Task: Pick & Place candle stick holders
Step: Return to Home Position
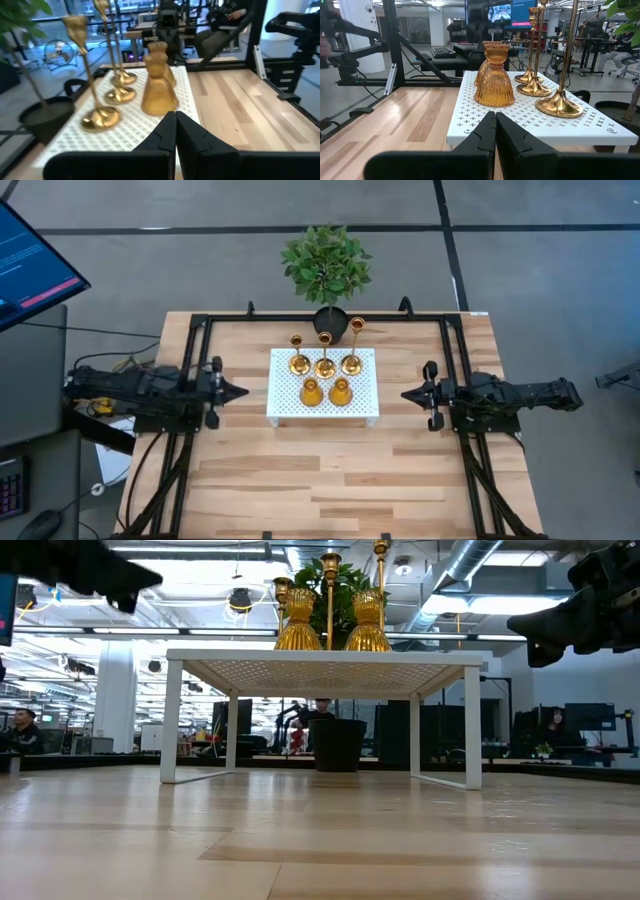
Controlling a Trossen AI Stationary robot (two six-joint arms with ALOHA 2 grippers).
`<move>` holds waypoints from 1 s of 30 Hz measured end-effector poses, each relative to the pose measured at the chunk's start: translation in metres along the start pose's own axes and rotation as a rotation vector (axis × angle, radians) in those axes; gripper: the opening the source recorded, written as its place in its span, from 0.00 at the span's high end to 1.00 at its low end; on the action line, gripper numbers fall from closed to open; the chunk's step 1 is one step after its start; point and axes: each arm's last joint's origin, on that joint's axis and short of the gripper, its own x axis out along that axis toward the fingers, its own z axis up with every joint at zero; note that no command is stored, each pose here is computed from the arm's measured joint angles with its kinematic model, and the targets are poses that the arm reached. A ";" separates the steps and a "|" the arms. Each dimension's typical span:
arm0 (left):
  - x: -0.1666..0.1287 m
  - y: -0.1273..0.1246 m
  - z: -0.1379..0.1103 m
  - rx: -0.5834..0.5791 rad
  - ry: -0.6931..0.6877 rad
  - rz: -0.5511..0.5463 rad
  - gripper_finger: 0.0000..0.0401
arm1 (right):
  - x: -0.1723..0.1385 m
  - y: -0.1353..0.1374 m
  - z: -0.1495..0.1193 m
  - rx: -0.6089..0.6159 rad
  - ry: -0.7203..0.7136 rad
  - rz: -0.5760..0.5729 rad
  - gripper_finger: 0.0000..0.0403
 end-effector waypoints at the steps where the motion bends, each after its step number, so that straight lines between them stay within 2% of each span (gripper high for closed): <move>1: 0.003 -0.002 -0.009 -0.001 -0.003 -0.009 0.99 | 0.000 0.000 0.000 0.000 0.000 0.000 1.00; 6: 0.016 -0.011 -0.051 -0.022 -0.019 -0.088 0.99 | 0.000 0.000 0.000 0.000 0.000 0.000 1.00; 11: 0.020 -0.018 -0.074 -0.074 -0.034 -0.213 0.99 | 0.000 0.000 0.000 0.000 0.000 0.000 1.00; 30: 0.020 -0.019 -0.077 -0.118 -0.025 -0.234 0.99 | 0.000 0.000 0.000 0.000 0.000 0.000 1.00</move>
